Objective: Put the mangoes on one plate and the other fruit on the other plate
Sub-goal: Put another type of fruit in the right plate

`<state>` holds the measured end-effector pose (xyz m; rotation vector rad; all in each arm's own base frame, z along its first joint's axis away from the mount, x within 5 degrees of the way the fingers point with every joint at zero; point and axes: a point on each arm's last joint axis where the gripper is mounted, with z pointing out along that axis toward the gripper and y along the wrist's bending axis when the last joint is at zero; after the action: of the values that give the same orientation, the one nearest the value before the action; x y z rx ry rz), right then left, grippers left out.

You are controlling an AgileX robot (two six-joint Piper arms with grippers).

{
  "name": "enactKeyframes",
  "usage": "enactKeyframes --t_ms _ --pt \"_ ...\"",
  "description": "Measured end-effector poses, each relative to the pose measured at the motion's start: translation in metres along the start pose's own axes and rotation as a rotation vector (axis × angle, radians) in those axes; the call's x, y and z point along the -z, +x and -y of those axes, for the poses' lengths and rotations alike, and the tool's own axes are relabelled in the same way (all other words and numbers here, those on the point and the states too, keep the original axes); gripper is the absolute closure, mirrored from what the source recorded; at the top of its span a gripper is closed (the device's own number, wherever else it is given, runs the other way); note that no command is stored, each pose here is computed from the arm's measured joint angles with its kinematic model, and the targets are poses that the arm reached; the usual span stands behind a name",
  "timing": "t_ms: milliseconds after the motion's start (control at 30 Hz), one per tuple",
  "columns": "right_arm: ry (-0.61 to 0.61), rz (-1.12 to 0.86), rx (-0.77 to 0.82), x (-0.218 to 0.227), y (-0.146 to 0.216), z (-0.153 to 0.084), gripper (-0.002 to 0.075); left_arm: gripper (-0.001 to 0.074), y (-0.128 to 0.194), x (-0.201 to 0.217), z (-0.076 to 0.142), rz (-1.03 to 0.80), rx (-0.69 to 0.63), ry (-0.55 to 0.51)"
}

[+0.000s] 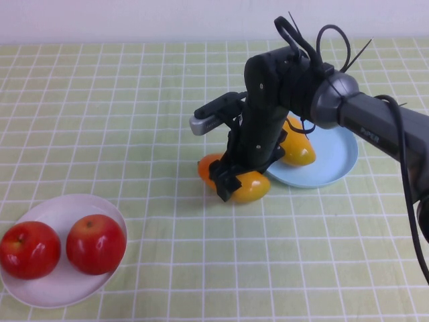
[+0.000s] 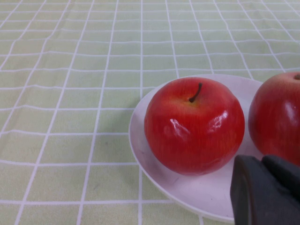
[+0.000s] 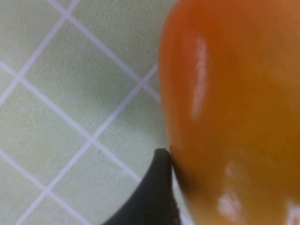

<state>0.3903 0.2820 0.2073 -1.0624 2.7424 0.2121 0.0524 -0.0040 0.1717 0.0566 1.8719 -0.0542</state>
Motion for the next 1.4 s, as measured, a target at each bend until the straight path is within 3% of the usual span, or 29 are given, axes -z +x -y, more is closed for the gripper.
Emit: enactKeyframes --t_ms 233,400,667,900,1100,1300,1400 --pt "0.005 0.027 -0.002 -0.01 -0.004 0.002 0.0092 0.0731 0.0 0.0 0.0 0.0 0.0 0.0" --pt "0.009 0.049 -0.002 -0.01 -0.006 0.002 0.0155 0.0731 0.0 0.0 0.0 0.0 0.0 0.0" --pt "0.009 0.056 -0.003 -0.01 -0.006 0.001 0.0155 0.0731 0.0 0.0 0.0 0.0 0.0 0.0" --pt "0.007 0.173 -0.192 0.042 -0.008 0.003 0.0155 0.0731 0.0 0.0 0.0 0.0 0.0 0.0" --pt "0.07 0.285 -0.337 0.099 0.004 0.047 0.0155 0.0731 0.0 0.0 0.0 0.0 0.0 0.0" --pt "0.185 0.255 -0.528 0.106 0.027 0.112 0.0155 0.0731 0.0 0.0 0.0 0.0 0.0 0.0" --pt "0.211 0.238 -0.578 0.103 0.035 0.132 0.0155 0.0731 0.0 0.0 0.0 0.0 0.0 0.0"
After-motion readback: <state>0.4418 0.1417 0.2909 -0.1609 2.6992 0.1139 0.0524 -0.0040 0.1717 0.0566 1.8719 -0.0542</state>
